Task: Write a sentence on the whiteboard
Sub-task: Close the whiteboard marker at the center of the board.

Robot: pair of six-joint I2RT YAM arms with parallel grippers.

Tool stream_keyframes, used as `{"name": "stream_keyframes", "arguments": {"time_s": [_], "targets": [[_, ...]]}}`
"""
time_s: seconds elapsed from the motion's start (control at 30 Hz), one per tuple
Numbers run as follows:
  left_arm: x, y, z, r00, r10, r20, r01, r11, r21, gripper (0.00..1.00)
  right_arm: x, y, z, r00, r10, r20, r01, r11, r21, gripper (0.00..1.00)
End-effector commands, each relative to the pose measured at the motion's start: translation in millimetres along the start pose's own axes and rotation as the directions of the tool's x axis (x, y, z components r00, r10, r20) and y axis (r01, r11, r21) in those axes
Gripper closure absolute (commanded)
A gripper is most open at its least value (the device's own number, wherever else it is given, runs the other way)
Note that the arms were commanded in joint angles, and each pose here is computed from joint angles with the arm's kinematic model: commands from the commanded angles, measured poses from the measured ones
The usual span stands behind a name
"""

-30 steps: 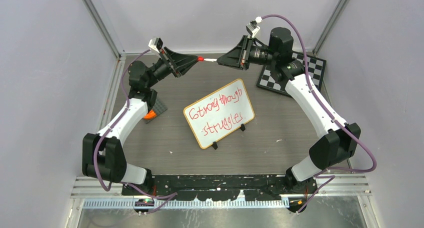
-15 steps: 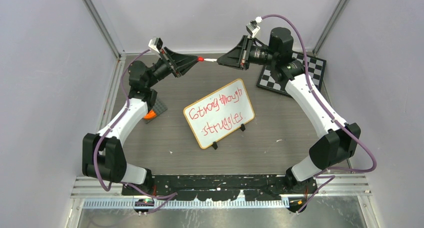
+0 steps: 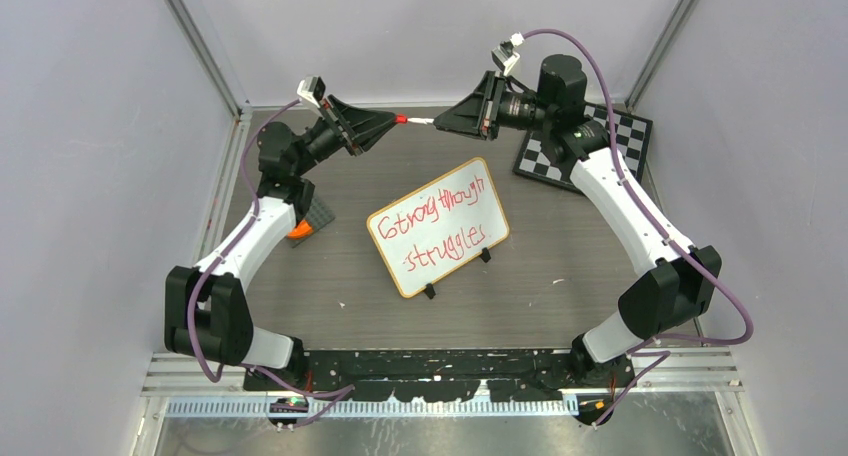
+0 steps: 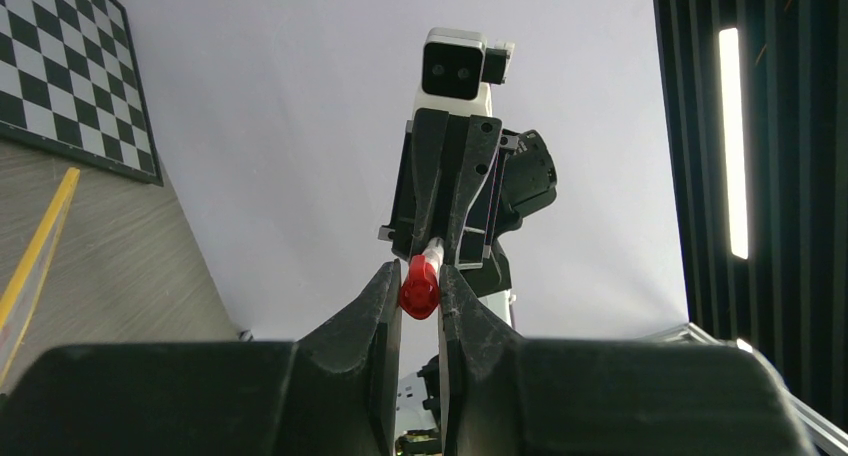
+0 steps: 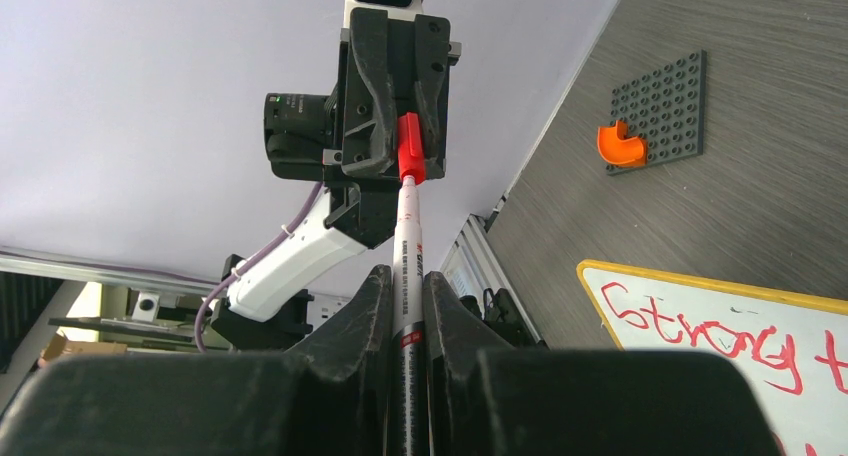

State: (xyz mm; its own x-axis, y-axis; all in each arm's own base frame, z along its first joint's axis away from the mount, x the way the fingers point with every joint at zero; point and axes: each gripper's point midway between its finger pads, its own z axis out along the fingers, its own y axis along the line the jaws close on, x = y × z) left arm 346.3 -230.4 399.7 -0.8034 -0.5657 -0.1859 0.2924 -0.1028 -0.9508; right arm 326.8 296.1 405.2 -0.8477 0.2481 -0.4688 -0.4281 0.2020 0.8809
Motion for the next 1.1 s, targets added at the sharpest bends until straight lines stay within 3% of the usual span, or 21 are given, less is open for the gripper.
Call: {"name": "stream_keyframes", "arguments": {"time_s": [0.0,0.77,1.07], "targets": [[-1.4,-6.4,-0.5,1.000,0.026,0.009,-0.026,0.999,0.030,1.00,-1.7,28.2,-7.2,0.997,-0.071,0.012,0.071,0.996,-0.055,1.00],[33.2,-7.1,21.0,0.996,0.004,-0.089,0.001,0.999,0.053,1.00,-6.2,17.0,9.3,0.996,-0.082,0.023,0.082,0.997,-0.011,1.00],[57.1,-2.9,34.3,0.986,0.003,-0.168,0.008,0.998,0.064,1.00,10.8,1.7,27.0,0.994,-0.109,-0.031,0.110,0.994,0.024,1.00]]}}
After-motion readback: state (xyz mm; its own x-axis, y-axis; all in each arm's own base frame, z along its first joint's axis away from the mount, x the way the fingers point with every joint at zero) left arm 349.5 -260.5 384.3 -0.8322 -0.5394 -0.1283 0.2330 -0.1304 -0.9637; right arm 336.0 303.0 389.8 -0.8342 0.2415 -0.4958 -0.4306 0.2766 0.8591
